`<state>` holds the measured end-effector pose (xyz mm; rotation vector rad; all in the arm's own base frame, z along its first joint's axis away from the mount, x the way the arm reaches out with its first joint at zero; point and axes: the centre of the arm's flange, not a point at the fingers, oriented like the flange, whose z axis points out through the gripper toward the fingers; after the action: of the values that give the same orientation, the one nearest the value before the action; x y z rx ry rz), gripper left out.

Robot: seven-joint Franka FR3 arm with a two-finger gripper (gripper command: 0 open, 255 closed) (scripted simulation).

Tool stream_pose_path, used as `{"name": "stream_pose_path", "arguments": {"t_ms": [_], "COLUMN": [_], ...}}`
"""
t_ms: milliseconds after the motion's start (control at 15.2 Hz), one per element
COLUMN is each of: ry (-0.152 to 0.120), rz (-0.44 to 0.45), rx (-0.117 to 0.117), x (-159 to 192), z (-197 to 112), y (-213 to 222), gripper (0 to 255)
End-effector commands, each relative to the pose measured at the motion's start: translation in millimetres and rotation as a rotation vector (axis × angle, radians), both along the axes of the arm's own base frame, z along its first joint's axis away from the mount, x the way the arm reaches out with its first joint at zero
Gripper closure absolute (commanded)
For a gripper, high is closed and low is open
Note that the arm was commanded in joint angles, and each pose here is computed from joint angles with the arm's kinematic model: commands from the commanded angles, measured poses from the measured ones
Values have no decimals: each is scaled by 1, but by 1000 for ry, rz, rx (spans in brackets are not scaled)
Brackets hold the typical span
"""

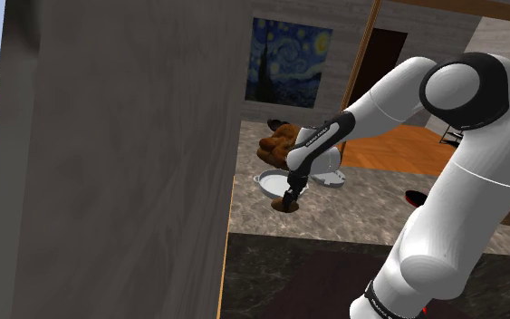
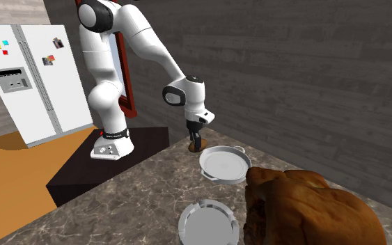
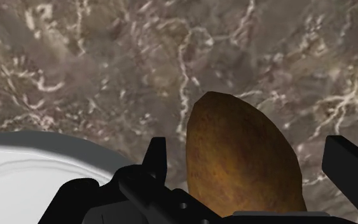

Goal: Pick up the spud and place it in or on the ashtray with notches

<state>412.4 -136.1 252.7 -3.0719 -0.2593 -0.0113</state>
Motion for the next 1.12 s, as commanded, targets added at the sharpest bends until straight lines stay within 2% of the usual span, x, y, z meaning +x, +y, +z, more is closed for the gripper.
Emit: {"name": "stream_pose_path", "arguments": {"t_ms": [0,198,264,858,1056], "ry": [0,0,0,0,0], "rz": [0,0,0,0,0], "rx": [0,0,0,0,0], "x": [0,0,0,0,0], "z": [0,0,0,0,15], "y": [0,0,0,0,0], "gripper": [0,0,255,255,255]}}
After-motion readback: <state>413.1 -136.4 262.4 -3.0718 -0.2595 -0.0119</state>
